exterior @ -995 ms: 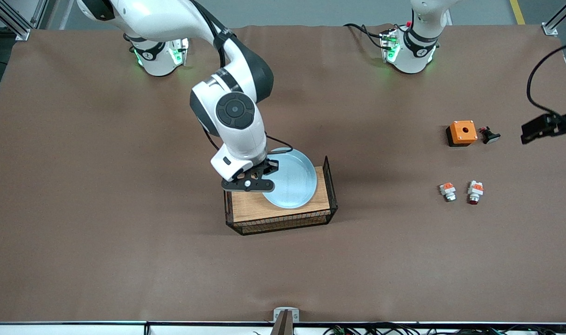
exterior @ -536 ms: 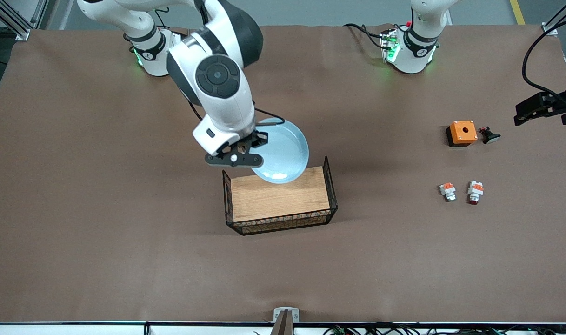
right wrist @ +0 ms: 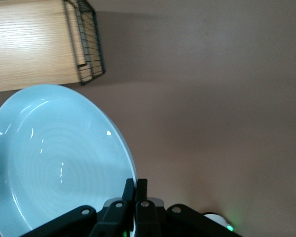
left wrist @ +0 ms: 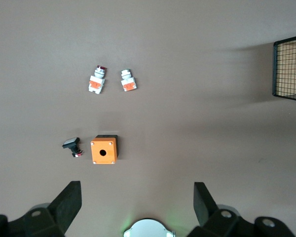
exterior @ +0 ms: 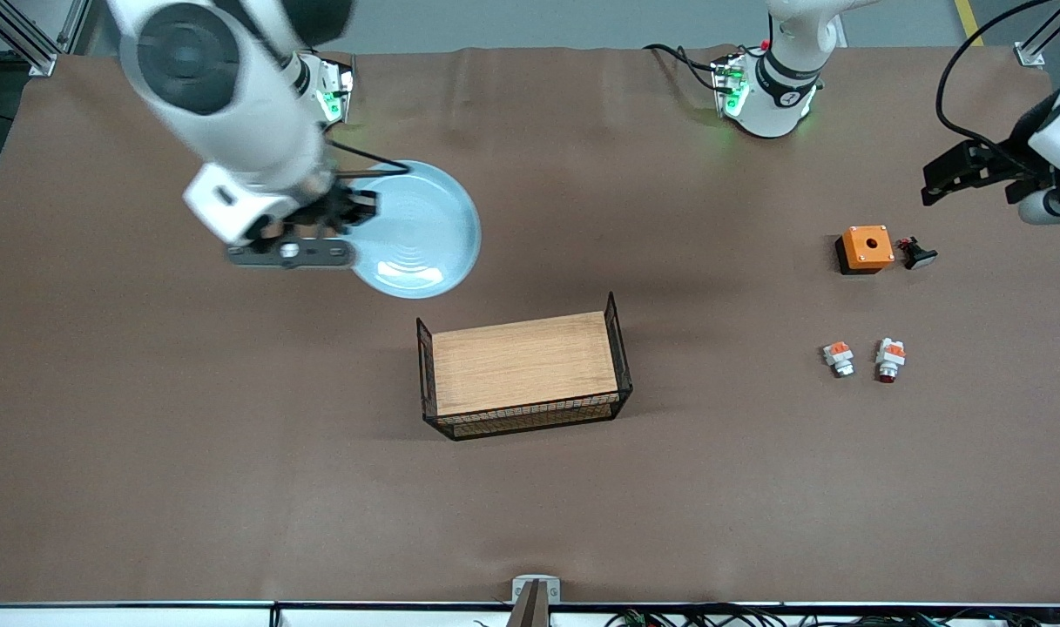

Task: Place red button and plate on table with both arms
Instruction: 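Carry the plate away from the basket with the right gripper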

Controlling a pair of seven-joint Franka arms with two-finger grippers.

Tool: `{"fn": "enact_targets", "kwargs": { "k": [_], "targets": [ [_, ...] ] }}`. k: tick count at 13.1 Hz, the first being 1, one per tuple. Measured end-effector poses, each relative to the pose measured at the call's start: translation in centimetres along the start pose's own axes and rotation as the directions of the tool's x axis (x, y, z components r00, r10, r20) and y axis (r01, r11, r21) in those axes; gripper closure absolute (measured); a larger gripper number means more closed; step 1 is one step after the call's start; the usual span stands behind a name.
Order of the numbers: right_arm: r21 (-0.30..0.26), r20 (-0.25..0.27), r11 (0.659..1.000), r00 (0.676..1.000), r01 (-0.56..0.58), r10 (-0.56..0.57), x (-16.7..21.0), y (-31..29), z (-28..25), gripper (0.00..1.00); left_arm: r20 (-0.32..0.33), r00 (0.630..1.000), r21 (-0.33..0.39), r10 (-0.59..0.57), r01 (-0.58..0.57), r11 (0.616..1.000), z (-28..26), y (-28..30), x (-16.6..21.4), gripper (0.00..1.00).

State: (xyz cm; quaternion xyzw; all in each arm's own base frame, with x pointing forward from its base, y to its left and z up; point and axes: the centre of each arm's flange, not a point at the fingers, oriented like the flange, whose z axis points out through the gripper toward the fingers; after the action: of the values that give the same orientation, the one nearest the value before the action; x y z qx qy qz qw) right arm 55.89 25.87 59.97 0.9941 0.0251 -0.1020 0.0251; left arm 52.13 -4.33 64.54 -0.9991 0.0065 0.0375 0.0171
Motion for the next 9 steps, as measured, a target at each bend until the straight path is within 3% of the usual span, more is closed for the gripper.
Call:
{"fn": "enact_targets", "kwargs": {
  "k": [4, 9],
  "targets": [
    [0.042, 0.022, 0.991, 0.992, 0.125, -0.126, 3.8, 12.9, 1.5, 0.97, -0.022, 0.998, 0.012, -0.056, 0.056, 0.998, 0.8, 2.5, -3.1, 0.0],
    [0.037, -0.029, 0.968, 0.969, 0.247, -0.246, 7.5, 22.9, 6.8, 0.97, -0.032, 0.996, 0.006, -0.079, 0.08, 0.997, 1.0, 3.5, -3.3, 0.0]
  ]
}}
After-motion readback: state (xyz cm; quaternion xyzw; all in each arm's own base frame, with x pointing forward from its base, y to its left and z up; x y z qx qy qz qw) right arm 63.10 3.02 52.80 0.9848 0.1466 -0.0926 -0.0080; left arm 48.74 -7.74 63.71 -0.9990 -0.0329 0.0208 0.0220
